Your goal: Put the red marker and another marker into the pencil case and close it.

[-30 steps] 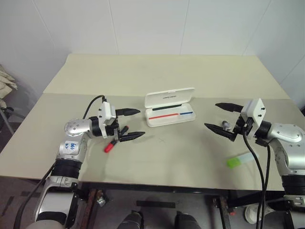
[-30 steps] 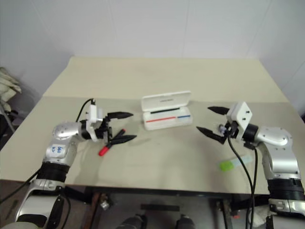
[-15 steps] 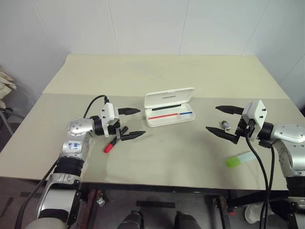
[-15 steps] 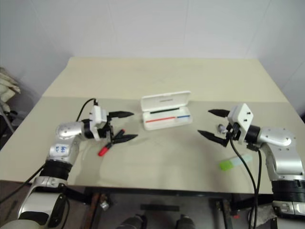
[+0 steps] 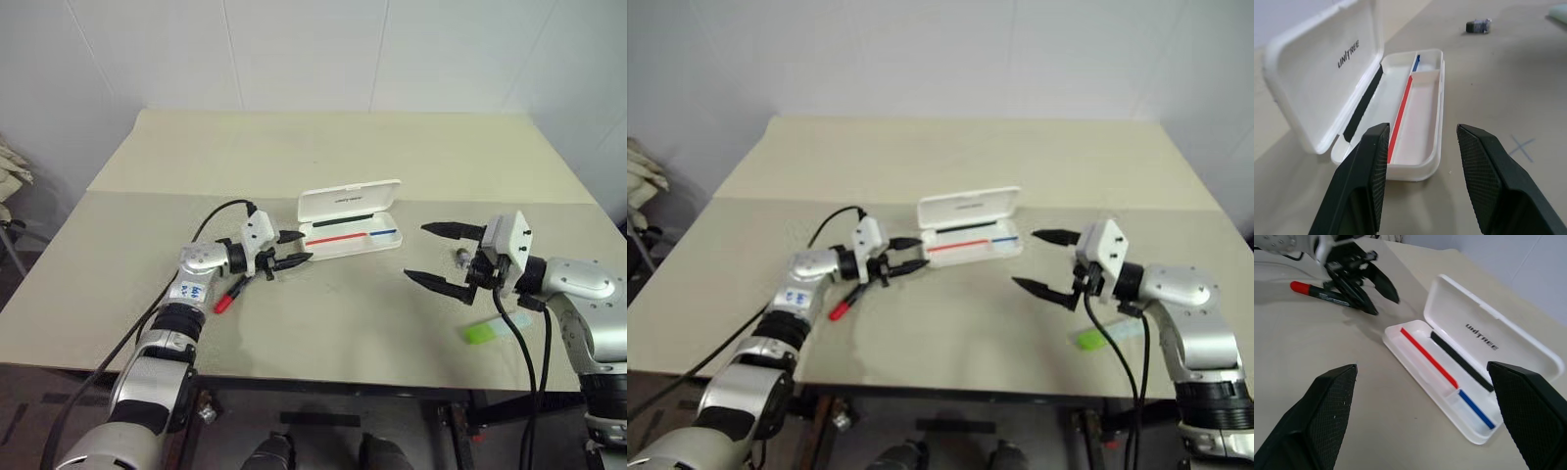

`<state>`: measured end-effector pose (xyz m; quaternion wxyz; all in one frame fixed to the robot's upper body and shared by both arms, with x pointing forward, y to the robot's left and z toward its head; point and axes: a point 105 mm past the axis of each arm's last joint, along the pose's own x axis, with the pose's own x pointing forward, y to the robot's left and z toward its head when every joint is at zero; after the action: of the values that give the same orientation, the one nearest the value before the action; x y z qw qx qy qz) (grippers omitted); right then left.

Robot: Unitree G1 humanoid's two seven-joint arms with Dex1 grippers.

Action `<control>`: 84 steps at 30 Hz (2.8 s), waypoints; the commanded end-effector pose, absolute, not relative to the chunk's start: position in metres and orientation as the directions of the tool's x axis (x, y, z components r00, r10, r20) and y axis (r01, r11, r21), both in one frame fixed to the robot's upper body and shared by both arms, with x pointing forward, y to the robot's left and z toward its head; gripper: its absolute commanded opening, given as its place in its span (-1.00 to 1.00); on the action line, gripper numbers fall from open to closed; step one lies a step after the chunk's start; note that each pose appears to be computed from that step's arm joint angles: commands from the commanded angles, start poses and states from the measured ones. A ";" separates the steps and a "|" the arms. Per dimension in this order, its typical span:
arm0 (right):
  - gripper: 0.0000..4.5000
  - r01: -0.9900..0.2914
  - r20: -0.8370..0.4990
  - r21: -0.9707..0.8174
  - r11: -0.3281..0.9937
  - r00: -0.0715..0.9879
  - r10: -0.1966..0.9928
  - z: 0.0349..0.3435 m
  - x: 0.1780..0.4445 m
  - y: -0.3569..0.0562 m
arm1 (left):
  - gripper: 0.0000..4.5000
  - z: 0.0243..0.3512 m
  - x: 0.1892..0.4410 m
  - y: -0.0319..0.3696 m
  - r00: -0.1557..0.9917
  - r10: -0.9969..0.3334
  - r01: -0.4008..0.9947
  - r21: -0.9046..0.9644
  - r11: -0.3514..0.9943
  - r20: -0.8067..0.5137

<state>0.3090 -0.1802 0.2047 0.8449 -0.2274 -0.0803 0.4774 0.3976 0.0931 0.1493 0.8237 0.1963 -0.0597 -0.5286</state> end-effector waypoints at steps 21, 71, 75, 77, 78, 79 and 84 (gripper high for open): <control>1.00 -0.697 0.027 -0.495 0.518 0.584 0.812 0.218 0.289 -0.178 | 0.00 0.149 0.411 0.057 0.361 -0.880 0.892 0.392 0.228 -0.310; 1.00 -0.761 -0.084 -0.466 0.451 0.546 0.834 0.226 0.278 -0.187 | -0.98 0.131 0.335 0.049 0.073 -0.851 0.978 0.203 -0.040 -0.519; 1.00 -0.766 -0.082 -0.457 0.452 0.542 0.836 0.224 0.278 -0.185 | -0.98 0.131 0.328 0.036 0.069 -0.861 0.980 0.197 -0.037 -0.504; 1.00 -0.768 -0.079 -0.454 0.452 0.540 0.838 0.223 0.278 -0.184 | -0.98 0.131 0.326 0.029 0.062 -0.869 0.980 0.193 -0.039 -0.490; 1.00 -0.769 -0.078 -0.452 0.453 0.540 0.838 0.222 0.277 -0.183 | -0.98 0.131 0.326 0.025 0.060 -0.871 0.980 0.193 -0.040 -0.487; 1.00 -0.769 -0.076 -0.451 0.453 0.539 0.839 0.222 0.277 -0.183 | -0.98 0.130 0.326 0.023 0.060 -0.872 0.981 0.192 -0.040 -0.486; 1.00 -0.767 -0.068 -0.450 0.458 0.541 0.839 0.222 0.277 -0.182 | -0.98 0.126 0.330 0.019 0.068 -0.867 0.978 0.204 -0.039 -0.494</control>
<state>0.2816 -0.1879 0.2133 0.8557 -0.2129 -0.0614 0.4677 0.3302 0.0250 0.1206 0.6887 0.2544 0.1261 -0.6672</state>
